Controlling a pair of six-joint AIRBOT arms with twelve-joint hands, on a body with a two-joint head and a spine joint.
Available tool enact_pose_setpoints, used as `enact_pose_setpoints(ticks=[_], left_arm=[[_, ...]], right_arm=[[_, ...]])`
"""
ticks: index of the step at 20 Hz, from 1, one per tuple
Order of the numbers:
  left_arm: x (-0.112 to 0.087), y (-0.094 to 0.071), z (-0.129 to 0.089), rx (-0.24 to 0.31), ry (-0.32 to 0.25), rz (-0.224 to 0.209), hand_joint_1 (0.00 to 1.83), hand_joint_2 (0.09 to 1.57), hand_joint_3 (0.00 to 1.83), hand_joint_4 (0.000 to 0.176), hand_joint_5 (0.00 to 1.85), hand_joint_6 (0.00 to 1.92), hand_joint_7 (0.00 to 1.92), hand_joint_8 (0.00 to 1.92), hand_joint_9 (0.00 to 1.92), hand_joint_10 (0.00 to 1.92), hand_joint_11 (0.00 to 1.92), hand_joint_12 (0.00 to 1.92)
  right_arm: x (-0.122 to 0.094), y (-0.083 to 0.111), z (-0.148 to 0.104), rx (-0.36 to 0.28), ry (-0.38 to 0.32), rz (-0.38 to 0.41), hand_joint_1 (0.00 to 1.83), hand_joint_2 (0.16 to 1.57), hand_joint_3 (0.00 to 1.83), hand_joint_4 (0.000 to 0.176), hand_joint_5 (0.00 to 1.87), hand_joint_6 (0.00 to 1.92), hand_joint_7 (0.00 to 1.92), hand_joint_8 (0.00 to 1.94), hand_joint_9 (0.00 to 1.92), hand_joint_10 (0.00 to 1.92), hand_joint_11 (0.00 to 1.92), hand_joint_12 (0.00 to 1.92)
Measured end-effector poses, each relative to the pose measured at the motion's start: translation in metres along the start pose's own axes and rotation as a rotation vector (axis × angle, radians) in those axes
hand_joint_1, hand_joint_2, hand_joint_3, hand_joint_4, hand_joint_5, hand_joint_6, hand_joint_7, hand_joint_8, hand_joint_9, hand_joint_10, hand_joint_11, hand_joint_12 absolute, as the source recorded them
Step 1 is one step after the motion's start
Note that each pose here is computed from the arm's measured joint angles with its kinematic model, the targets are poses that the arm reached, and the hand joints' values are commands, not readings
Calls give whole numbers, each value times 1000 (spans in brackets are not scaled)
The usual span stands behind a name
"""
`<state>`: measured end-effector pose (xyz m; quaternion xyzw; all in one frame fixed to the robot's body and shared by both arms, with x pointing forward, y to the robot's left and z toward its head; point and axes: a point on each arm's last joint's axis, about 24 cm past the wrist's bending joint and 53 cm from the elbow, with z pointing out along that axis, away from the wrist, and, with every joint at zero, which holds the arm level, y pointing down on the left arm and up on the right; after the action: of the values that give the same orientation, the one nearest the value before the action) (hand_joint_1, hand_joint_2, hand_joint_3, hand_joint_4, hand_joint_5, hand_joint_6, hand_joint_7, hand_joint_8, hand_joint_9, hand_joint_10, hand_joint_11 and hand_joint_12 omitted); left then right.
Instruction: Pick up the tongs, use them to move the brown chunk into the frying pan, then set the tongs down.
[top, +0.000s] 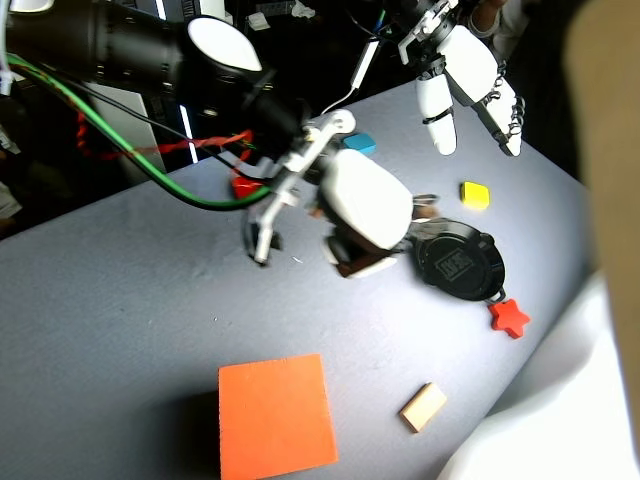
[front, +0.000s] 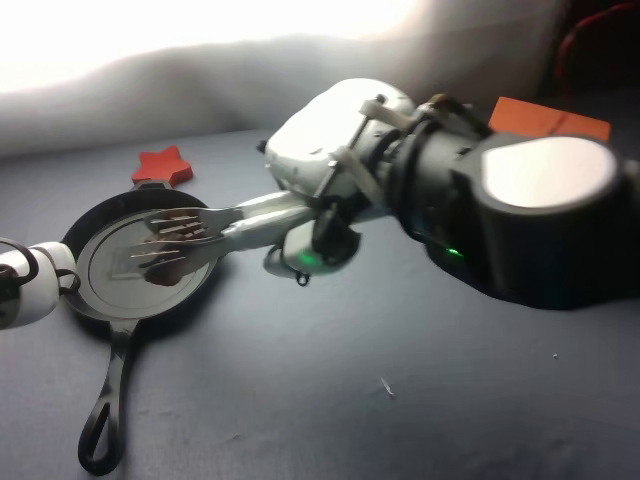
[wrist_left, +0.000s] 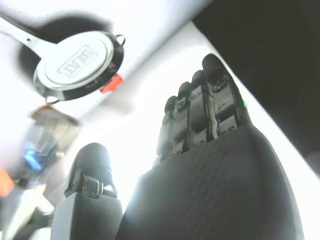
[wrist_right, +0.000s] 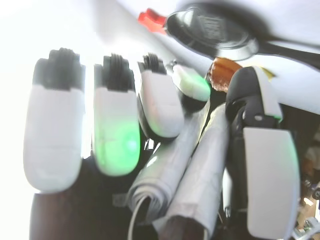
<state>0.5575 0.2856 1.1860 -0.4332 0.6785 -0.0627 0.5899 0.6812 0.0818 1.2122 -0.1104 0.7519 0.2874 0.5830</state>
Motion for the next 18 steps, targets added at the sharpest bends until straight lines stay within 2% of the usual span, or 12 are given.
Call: enact_pose_setpoints(ticks=[3,4,6,9,14,17,18], left_arm=[[1,-1,0,3,2,0,110,1313,0,0,60,3,105,2,120,6,0,576],[1,-1,0,2,3,1,93,1316,0,0,44,2,89,1,103,3,0,527],[1,-1,0,4,3,1,65,1323,2,0,48,2,92,2,106,3,0,551],[2,-2,0,7,6,1,123,1315,0,0,58,4,98,3,101,2,0,535],[2,-2,0,6,5,1,42,1326,3,0,48,0,96,0,107,1,0,578],[2,-2,0,4,5,1,52,1325,0,0,57,4,92,3,114,4,0,598],[2,-2,0,5,5,1,55,1326,1,0,61,5,96,3,113,3,0,601]], right_arm=[[3,6,17,-54,-41,-105,688,1519,0,176,1393,1921,1644,1930,1752,1921,1713,1921],[9,7,19,-70,-45,-123,703,1514,0,176,1391,1921,1648,1939,1757,1921,1721,1921],[29,10,24,-101,-16,-114,698,1512,0,176,1377,1921,1645,1941,1754,1921,1720,1921],[29,9,28,-102,-27,-145,676,1507,0,176,1355,1921,1628,1916,1738,1921,1694,1921],[24,3,28,-83,-43,-147,393,1557,10,176,1309,1863,1566,1846,1621,1921,1557,1921],[20,-1,28,-73,-54,-151,192,1571,36,176,1220,1675,1422,1757,1451,1921,1353,1921],[19,-1,28,-72,-57,-151,131,1571,29,169,1176,1607,1364,1712,1375,1916,1268,1921]])
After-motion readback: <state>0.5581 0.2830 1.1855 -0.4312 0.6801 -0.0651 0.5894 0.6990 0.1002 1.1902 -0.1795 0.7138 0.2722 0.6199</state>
